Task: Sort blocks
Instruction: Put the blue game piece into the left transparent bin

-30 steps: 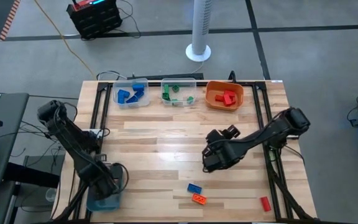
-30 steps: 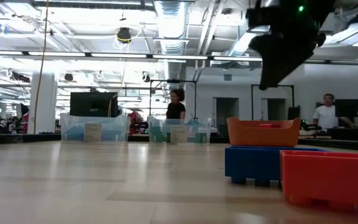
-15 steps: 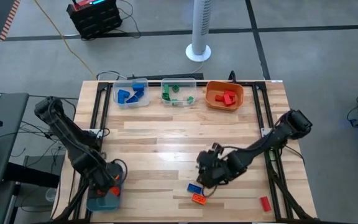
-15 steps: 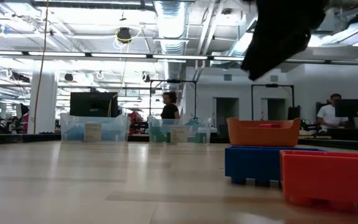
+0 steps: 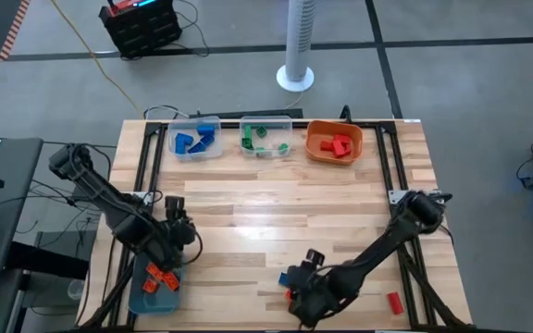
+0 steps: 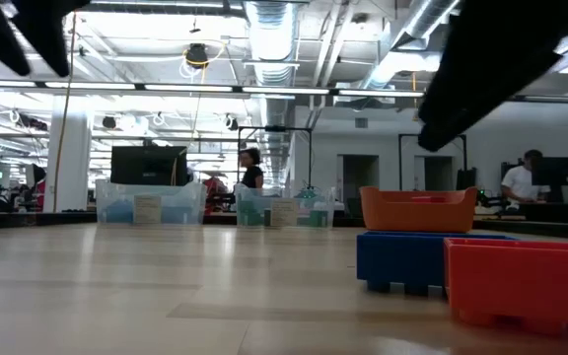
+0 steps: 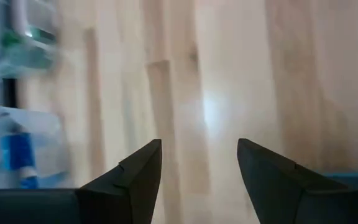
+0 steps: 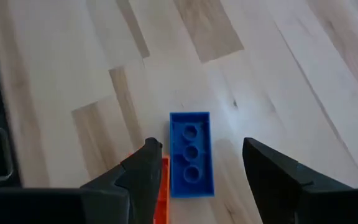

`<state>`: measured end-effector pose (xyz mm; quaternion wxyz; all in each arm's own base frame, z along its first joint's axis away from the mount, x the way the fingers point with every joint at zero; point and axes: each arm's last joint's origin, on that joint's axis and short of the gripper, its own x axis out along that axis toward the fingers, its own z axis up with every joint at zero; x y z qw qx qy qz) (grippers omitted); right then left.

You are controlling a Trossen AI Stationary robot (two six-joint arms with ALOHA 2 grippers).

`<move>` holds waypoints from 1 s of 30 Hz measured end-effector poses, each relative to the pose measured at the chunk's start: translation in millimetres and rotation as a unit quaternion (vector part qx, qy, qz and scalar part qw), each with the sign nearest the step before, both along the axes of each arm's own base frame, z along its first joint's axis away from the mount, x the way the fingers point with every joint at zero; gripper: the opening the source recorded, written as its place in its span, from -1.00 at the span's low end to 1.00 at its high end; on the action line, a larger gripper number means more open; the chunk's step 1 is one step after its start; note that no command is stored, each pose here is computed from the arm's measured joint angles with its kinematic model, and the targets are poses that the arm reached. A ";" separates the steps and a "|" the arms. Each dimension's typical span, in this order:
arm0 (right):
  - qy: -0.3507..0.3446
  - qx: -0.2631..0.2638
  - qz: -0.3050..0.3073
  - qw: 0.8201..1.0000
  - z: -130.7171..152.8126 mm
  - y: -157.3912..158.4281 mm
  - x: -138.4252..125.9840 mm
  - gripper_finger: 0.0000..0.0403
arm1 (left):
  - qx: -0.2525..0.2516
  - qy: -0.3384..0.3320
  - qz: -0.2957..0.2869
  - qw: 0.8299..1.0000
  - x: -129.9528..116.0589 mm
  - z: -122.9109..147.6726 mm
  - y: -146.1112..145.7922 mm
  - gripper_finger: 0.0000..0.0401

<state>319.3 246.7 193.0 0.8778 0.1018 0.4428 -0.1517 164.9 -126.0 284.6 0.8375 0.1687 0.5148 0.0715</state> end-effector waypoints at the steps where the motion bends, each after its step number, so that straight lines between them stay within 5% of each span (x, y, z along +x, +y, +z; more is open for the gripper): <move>1: 0.012 -0.009 -0.003 1.000 -0.3 3.5 4.9 0.14 | 0.006 -0.002 0.002 1.000 1.8 0.2 2.1 0.03; 9: 0.097 -0.066 -0.011 0.993 -6.1 21.9 48.0 0.14 | 0.022 0.003 0.019 1.000 9.3 0.2 14.0 0.03; 13: 0.121 -0.053 -0.018 0.991 -4.9 19.5 62.2 0.17 | 0.012 0.013 0.015 1.000 9.2 -0.3 13.6 0.03; 30: 0.169 -0.023 -0.011 0.985 -9.7 -5.6 75.8 0.41 | -0.016 0.039 -0.003 0.999 5.2 -1.4 8.6 0.03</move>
